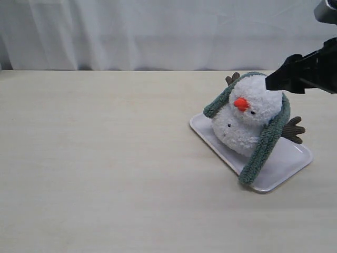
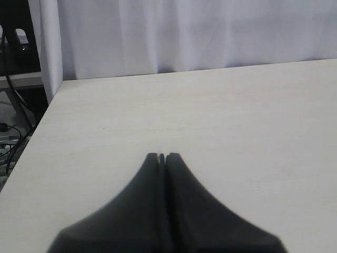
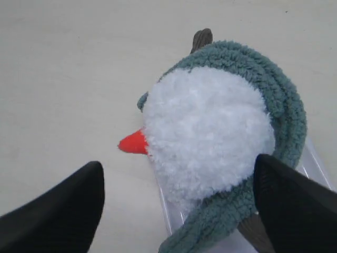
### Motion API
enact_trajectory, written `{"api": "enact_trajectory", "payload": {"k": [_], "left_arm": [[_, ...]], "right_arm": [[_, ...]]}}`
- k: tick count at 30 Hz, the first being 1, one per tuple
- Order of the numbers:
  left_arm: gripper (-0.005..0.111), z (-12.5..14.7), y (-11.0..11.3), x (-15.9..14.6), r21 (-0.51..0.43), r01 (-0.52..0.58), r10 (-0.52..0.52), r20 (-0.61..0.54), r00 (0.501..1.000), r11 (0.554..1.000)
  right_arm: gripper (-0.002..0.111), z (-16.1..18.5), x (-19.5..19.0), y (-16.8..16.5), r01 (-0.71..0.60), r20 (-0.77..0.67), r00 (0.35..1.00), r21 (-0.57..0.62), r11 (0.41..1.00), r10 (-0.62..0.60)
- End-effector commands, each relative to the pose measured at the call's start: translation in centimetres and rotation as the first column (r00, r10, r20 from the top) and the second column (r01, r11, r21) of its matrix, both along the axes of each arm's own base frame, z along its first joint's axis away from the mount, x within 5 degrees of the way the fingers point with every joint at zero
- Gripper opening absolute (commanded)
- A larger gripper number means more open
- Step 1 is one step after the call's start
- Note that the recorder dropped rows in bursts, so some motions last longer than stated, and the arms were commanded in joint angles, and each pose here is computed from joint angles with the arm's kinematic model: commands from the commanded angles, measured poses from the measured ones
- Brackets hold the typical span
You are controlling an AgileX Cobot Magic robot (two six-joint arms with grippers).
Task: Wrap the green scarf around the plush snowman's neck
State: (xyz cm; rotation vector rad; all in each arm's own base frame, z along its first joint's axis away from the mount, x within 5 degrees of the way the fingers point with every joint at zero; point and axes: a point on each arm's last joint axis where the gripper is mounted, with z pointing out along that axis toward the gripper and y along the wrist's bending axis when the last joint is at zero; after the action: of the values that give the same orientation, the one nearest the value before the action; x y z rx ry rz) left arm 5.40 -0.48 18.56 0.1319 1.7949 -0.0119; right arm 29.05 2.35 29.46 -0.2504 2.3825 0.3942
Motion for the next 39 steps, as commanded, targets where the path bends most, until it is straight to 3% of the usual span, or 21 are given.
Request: {"api": "enact_trajectory", "payload": {"k": [1, 10, 23, 32, 39], "left_arm": [[0.000, 0.0, 0.0, 0.0, -0.001, 0.000, 0.000, 0.006, 1.000, 1.000], [0.000, 0.0, 0.0, 0.0, -0.001, 0.000, 0.000, 0.006, 1.000, 1.000], [0.000, 0.0, 0.0, 0.0, -0.001, 0.000, 0.000, 0.006, 1.000, 1.000], [0.000, 0.0, 0.0, 0.0, -0.001, 0.000, 0.000, 0.006, 1.000, 1.000], [0.000, 0.0, 0.0, 0.0, -0.001, 0.000, 0.000, 0.006, 1.000, 1.000]], "right_arm": [[0.074, -2.2, 3.3, 0.0, -0.056, -0.067, 0.996, -0.026, 0.998, 0.054], [0.074, -3.4, 7.2, -0.1, -0.131, -0.057, 0.990, -0.080, 0.988, 0.127], [0.072, -6.2, 7.8, 0.6, -0.349, -0.110, 0.934, -0.096, 0.932, 0.339], [0.069, -6.4, 8.4, 0.0, -0.465, -0.038, 0.878, -0.304, 0.832, 0.477], [0.067, -6.4, 8.4, 0.4, -0.583, 0.016, 0.763, -0.417, 0.697, 0.647]]}}
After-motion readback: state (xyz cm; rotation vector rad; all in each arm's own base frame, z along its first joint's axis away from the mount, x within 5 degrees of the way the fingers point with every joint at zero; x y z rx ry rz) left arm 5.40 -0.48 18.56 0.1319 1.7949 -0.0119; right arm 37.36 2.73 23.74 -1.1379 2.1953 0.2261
